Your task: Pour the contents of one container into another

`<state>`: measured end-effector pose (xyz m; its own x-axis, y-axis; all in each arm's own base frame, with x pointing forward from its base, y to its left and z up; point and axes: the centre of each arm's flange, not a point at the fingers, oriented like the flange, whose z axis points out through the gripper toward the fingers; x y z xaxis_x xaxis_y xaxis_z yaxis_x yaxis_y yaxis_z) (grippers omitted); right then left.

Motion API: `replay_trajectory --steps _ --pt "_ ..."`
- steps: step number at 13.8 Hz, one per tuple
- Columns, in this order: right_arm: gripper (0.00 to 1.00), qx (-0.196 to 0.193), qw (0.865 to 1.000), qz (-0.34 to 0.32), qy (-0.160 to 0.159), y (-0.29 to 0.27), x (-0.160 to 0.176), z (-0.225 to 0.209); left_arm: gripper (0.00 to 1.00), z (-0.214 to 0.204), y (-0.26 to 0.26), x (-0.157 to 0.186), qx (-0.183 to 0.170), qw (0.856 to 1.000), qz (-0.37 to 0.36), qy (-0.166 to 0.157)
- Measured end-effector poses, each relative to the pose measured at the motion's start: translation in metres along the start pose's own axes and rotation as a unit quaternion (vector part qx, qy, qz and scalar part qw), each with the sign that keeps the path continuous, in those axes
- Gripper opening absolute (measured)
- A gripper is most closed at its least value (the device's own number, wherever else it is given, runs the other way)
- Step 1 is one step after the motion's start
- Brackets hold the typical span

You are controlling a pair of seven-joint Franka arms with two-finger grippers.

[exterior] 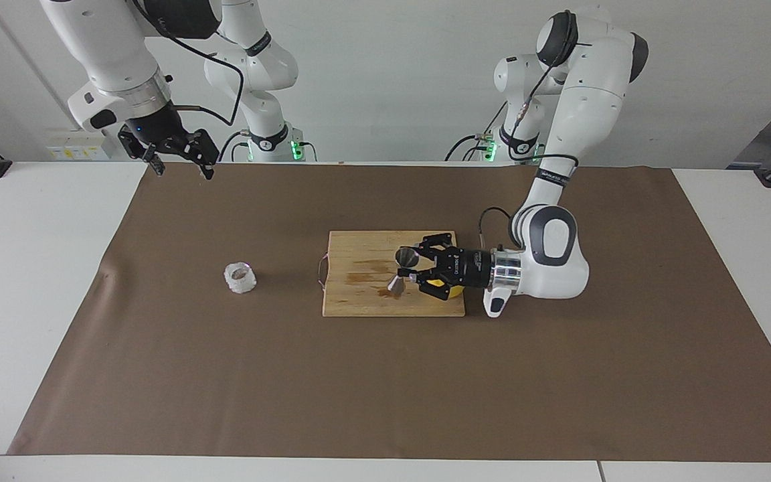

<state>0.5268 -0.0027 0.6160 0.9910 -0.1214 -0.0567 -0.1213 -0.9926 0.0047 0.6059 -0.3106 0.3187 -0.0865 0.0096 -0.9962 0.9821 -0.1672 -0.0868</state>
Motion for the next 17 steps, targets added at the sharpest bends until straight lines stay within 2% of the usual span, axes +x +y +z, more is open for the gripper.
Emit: replay_trajectory --steps 8,17 --pt "1.0 0.0 1.0 0.0 0.0 0.0 0.0 0.0 0.48 0.062 -0.016 0.022 -0.041 0.999 -0.003 0.03" --pt "1.0 0.0 1.0 0.0 0.0 0.0 0.0 0.0 0.48 0.086 -0.032 0.048 -0.058 0.997 0.002 0.045"
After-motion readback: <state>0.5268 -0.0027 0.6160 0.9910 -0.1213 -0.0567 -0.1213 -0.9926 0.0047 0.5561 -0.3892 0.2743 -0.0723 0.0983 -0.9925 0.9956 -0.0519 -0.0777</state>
